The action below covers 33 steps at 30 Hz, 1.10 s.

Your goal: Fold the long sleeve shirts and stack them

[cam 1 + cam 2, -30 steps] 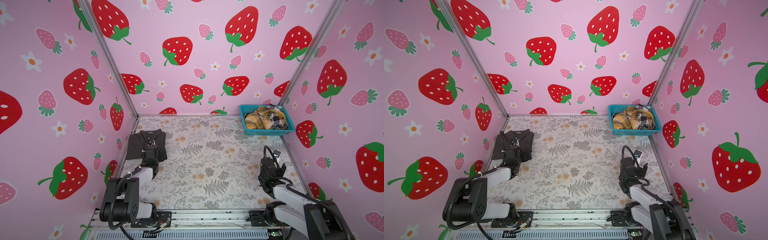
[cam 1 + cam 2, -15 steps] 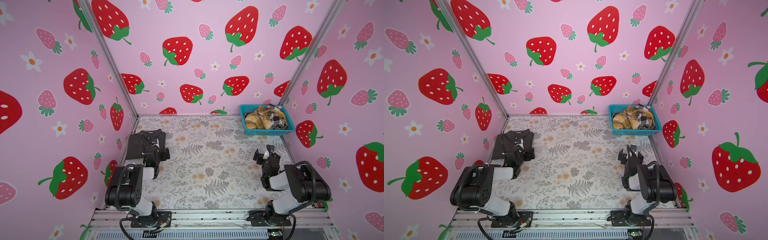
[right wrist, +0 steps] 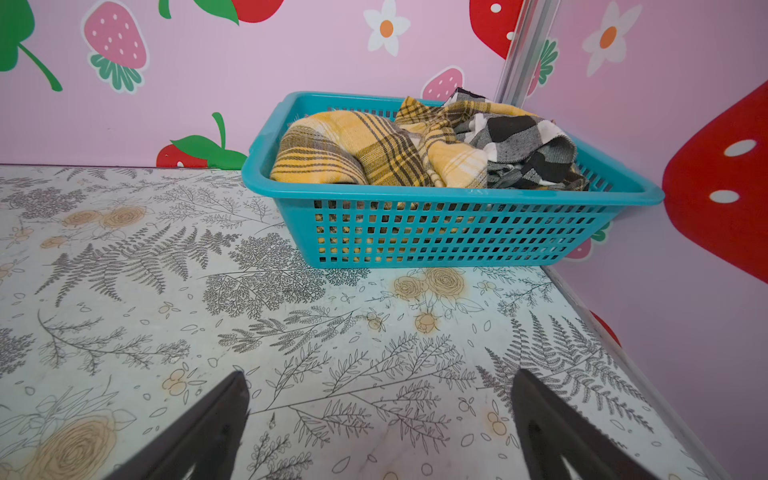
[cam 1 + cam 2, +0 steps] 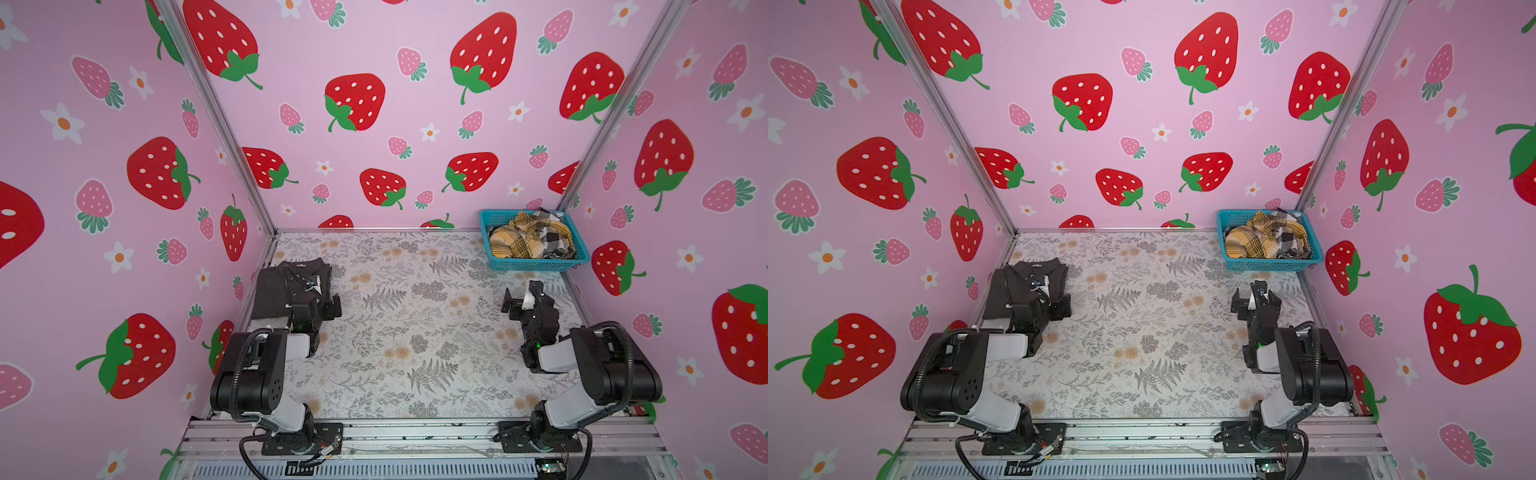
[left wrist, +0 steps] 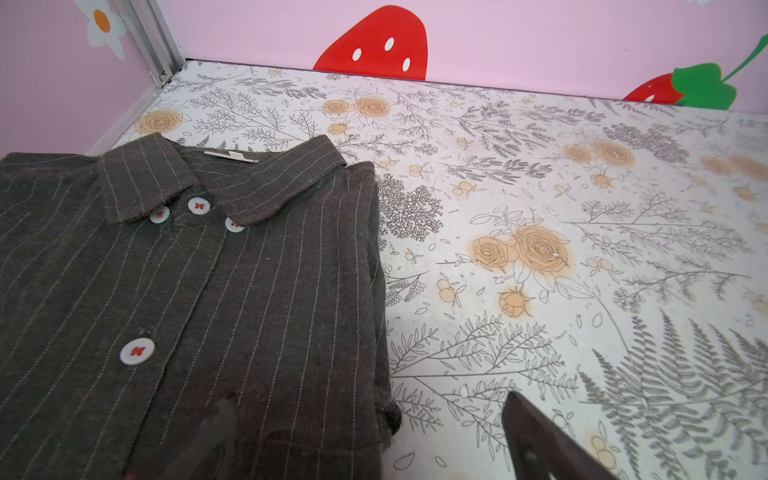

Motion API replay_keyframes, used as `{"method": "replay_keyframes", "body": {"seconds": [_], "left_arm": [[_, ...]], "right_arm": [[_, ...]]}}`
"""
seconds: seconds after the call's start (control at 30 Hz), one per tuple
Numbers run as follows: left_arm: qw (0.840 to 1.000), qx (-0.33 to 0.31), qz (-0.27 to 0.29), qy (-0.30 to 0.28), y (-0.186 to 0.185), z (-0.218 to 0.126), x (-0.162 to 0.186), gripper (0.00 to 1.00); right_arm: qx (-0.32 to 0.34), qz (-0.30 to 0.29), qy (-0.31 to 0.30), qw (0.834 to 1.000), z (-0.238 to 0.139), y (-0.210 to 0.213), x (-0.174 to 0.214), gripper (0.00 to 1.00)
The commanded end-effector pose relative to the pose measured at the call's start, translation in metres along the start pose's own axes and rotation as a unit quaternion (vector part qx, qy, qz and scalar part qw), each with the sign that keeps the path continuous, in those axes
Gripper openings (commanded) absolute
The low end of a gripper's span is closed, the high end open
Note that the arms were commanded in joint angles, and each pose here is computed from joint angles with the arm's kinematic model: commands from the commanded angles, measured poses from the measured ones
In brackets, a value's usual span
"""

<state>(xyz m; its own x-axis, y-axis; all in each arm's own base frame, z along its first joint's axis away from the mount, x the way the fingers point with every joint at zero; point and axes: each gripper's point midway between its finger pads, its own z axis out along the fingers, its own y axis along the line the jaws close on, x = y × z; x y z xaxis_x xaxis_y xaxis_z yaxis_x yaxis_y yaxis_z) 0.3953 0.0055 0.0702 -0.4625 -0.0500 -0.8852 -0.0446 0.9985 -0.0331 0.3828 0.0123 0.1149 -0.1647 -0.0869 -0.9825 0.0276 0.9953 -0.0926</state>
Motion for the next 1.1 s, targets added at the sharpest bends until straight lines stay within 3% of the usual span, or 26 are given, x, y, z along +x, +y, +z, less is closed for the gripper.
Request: {"method": "replay_keyframes", "body": {"seconds": [0.0,1.07], "left_arm": [[1.0,-0.006,0.013,-0.026,0.0004,0.0008,-0.0171,0.99],[1.0,0.003,0.009,-0.026,0.0002,-0.0002,-0.0167,0.99]], "right_arm": [[-0.002,-0.01,-0.009,1.0,-0.0012,0.002,-0.0057,1.0],[-0.005,-0.014,-0.008,1.0,-0.0002,0.0042,-0.0059,1.0]]}}
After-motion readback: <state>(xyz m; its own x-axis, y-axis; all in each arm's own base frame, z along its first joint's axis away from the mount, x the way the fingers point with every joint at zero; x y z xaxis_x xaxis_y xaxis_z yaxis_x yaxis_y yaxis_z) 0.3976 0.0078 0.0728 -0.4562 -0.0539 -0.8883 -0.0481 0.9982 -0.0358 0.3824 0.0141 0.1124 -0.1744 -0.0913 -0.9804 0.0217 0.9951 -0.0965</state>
